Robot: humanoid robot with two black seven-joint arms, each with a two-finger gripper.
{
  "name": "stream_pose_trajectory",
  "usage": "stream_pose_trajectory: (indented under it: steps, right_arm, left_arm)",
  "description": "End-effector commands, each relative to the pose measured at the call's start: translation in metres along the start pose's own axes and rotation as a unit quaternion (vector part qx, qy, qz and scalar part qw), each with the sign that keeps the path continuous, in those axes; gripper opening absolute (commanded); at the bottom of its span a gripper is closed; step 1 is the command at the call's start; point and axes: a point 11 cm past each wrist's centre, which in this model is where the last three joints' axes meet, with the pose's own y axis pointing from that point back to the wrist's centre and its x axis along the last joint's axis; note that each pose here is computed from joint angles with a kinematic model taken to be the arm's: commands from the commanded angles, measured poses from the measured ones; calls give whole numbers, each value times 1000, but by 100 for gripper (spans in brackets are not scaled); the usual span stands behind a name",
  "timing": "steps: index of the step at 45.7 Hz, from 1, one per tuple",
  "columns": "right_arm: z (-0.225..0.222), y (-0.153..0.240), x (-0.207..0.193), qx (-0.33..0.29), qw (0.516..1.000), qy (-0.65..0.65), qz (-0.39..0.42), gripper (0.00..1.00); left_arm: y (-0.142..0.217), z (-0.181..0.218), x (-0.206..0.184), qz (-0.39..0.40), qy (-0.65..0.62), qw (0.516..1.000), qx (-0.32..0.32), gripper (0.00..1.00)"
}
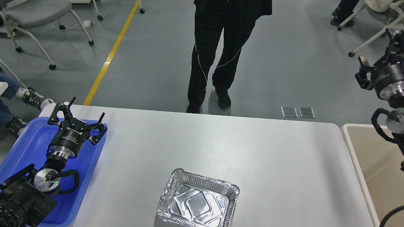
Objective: Tidy desktop
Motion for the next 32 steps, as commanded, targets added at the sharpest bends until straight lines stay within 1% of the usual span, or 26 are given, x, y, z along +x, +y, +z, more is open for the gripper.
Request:
stream_pose_trajectory:
  steps: [1, 11, 17, 22, 32]
  right_arm:
    - [64, 38, -10, -9, 999, -43, -14, 100]
    - [114, 73, -6, -34, 998, -53, 0, 100]
    - [138, 88, -20, -53, 996, -72, 0, 100]
    - [147, 93, -25, -61, 995, -79, 0, 100]
    - [147, 93, -27, -61, 995, -82, -1, 100]
  left_arm:
    - [0, 0, 0, 0, 0, 1000, 0, 100]
    - [0, 0, 0, 0, 0, 1000, 0, 100]
    - [0, 0, 0, -1, 0, 1000, 0, 100]
    - [0, 0, 0, 0, 0, 1000, 0, 100]
    - [0, 0, 0, 0, 0, 1000, 0, 100]
